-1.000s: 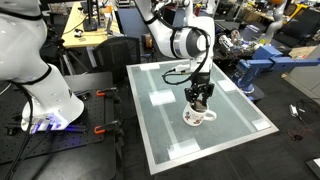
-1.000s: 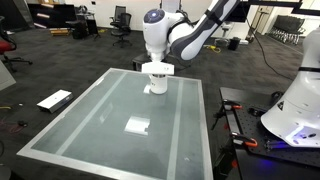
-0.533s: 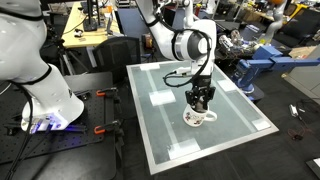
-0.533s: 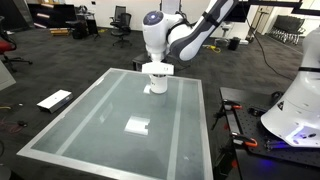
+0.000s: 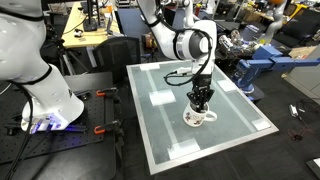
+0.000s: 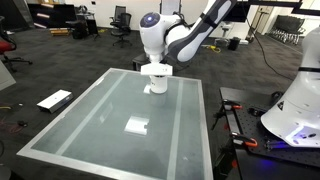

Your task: Remove the pen from the white and put on the table

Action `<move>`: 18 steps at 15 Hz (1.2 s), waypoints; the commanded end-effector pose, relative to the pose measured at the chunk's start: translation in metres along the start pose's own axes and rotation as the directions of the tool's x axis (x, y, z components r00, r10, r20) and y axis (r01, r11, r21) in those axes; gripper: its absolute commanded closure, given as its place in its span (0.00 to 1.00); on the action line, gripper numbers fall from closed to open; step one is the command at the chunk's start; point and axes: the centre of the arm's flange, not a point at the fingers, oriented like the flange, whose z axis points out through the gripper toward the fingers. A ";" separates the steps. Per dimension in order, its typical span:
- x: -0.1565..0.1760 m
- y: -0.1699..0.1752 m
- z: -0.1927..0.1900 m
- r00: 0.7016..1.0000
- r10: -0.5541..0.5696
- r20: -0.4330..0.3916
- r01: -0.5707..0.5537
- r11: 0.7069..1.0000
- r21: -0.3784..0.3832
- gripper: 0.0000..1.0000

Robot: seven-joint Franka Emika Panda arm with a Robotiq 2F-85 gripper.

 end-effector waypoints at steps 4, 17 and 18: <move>0.002 0.001 -0.026 0.997 0.030 -0.066 -0.029 1.000 0.012 0.97; 0.025 0.029 -0.133 0.966 0.135 -0.219 -0.089 0.975 0.206 0.97; 0.024 0.029 -0.141 0.969 0.126 -0.211 -0.078 0.971 0.224 0.97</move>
